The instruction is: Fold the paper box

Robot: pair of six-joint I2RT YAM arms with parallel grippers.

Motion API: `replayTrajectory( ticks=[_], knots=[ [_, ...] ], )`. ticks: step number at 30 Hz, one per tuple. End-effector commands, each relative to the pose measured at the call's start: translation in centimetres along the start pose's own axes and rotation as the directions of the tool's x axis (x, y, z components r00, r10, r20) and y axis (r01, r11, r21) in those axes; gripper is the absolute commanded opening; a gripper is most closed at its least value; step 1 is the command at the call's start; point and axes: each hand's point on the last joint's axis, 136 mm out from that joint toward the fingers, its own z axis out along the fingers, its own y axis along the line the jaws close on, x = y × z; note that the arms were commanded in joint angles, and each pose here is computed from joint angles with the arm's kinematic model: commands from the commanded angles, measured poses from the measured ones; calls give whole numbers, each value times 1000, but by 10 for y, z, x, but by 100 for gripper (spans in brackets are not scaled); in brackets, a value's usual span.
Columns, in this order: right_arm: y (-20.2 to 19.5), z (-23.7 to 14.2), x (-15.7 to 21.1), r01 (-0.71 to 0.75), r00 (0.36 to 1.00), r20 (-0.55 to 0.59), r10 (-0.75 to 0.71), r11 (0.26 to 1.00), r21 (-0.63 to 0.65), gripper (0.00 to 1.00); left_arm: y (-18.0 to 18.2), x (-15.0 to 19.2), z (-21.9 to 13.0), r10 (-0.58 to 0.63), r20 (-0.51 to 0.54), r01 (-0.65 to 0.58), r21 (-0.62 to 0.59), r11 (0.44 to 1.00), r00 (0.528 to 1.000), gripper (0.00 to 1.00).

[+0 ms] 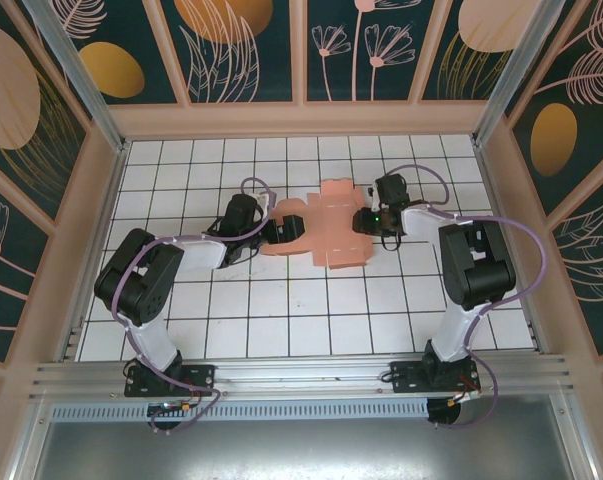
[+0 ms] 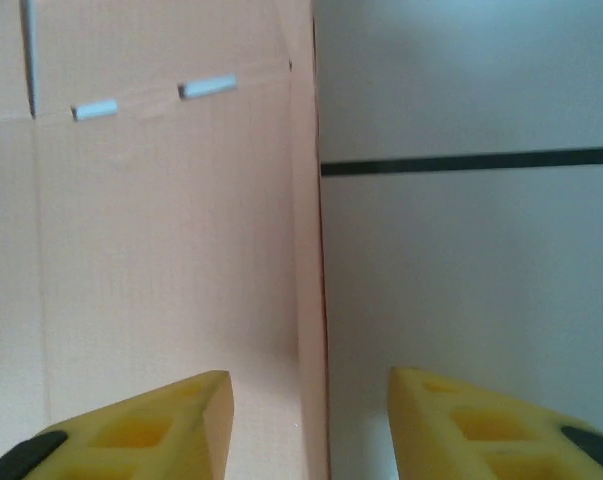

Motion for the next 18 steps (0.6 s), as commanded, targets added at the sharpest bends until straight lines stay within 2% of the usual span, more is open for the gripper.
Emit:
replayTrajectory(
  ticks=[1, 3, 4, 8, 11, 15, 18],
  knots=[
    [6, -9, -7, 5, 999, 36, -5, 1000, -13, 22, 0, 0, 3, -5, -13, 5, -5, 1000, 1000, 99],
    [4, -11, -11, 18, 999, 45, -19, 1000, 22, 5, 0, 0, 3, -3, -14, 3, -6, 1000, 1000, 99],
    [2, -12, -13, 30, 998, 48, -33, 998, 48, 0, 0, 0, 3, -3, -15, 2, -6, 1000, 1000, 99],
    [-11, -12, -19, 117, 991, 41, -129, 968, 223, 0, -1, -1, 1, -3, -10, 3, -6, 1000, 1000, 99],
    [-21, -12, -23, 211, 974, -4, -227, 898, 385, 0, 0, -1, -1, -5, -9, 5, -17, 1000, 1000, 99],
    [-23, -14, -31, 343, 929, -92, -359, 740, 578, 0, 5, -2, -6, -1, 15, 2, -48, 999, 1000, 99],
    [-22, -11, -33, 404, 898, -164, -407, 619, 673, 0, 6, -3, -10, 6, 25, -5, -64, 998, 1000, 99]
  ],
)
